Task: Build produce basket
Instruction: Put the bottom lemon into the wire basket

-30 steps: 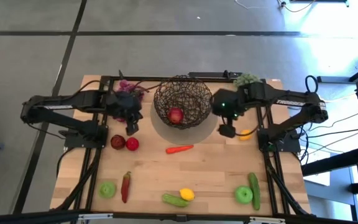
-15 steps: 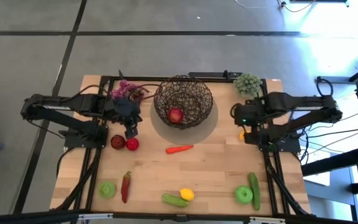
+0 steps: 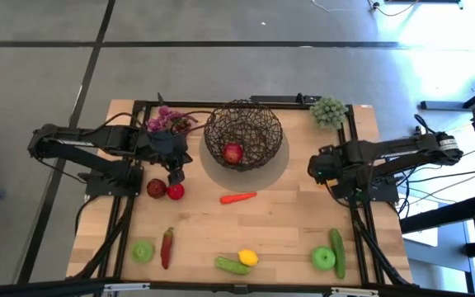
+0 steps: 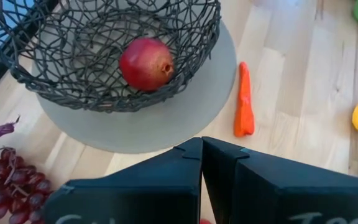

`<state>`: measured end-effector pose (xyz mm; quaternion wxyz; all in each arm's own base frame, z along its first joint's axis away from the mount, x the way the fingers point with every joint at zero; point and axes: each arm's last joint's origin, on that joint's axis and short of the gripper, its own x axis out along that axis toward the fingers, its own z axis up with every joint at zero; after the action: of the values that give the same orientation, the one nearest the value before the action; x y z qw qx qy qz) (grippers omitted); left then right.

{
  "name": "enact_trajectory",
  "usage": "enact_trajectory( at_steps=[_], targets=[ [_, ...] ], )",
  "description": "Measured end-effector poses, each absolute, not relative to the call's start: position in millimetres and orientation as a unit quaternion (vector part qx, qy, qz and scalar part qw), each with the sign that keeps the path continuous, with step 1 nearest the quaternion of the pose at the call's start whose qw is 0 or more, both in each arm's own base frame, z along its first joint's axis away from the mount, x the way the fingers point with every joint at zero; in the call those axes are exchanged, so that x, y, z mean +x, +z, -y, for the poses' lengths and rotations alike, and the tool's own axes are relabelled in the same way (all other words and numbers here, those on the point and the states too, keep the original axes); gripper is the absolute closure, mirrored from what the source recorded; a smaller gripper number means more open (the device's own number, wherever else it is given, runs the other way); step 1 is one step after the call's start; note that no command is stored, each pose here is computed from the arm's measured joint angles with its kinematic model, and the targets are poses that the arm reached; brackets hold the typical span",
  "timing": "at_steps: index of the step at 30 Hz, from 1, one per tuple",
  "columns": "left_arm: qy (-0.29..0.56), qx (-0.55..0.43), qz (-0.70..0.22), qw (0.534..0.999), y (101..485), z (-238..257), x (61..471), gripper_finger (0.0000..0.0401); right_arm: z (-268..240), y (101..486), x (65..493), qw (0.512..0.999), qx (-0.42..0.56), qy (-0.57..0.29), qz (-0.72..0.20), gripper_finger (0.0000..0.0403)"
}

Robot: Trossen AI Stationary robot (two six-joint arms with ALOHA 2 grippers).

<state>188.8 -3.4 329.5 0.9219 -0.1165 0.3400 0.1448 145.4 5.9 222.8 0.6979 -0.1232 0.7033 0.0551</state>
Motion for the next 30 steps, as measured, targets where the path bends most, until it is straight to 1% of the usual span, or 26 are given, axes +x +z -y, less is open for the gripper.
enact_trajectory(
  at_steps=[1, 5, 9, 13, 15, 19, 22, 27, 30],
  targets=[
    [0.145, -0.118, -0.340, 0.922, 329.4, 3.4, 188.8, 0.0401, -4.3, 220.8, 144.9, 0.692, -0.124, 0.057, -0.709, 0.0003],
    [0.146, -0.122, -0.333, 0.924, 330.5, 3.5, 189.7, 0.0401, 3.5, 219.1, 150.2, 0.705, -0.127, 0.056, -0.696, 0.0003],
    [0.158, -0.130, -0.321, 0.925, 331.8, 2.9, 190.8, 0.0401, 8.5, 218.2, 151.7, 0.713, -0.074, 0.072, -0.694, 0.0003],
    [0.159, -0.131, -0.319, 0.925, 332.0, 2.8, 190.9, 0.0401, 10.6, 222.6, 153.4, 0.721, -0.052, 0.081, -0.686, 0.0003],
    [0.159, -0.131, -0.319, 0.925, 332.0, 2.8, 190.9, 0.0401, 12.0, 227.9, 155.0, 0.727, -0.041, 0.072, -0.681, 0.0003],
    [0.159, -0.131, -0.319, 0.925, 332.1, 2.8, 190.9, 0.0401, 16.6, 251.5, 163.1, 0.757, 0.012, 0.019, -0.653, 0.0003],
    [0.159, -0.129, -0.319, 0.925, 332.0, 2.8, 190.9, 0.0401, 16.1, 275.7, 170.1, 0.785, 0.069, 0.002, -0.616, 0.0003],
    [0.159, -0.129, -0.320, 0.925, 331.8, 2.8, 190.7, 0.0401, -1.7, 309.0, 183.6, 0.824, 0.117, 0.049, -0.552, 0.0003],
    [0.159, -0.129, -0.321, 0.925, 331.8, 2.8, 190.7, 0.0401, -17.2, 318.8, 198.6, 0.833, 0.138, 0.058, -0.533, 0.0003]
  ],
)
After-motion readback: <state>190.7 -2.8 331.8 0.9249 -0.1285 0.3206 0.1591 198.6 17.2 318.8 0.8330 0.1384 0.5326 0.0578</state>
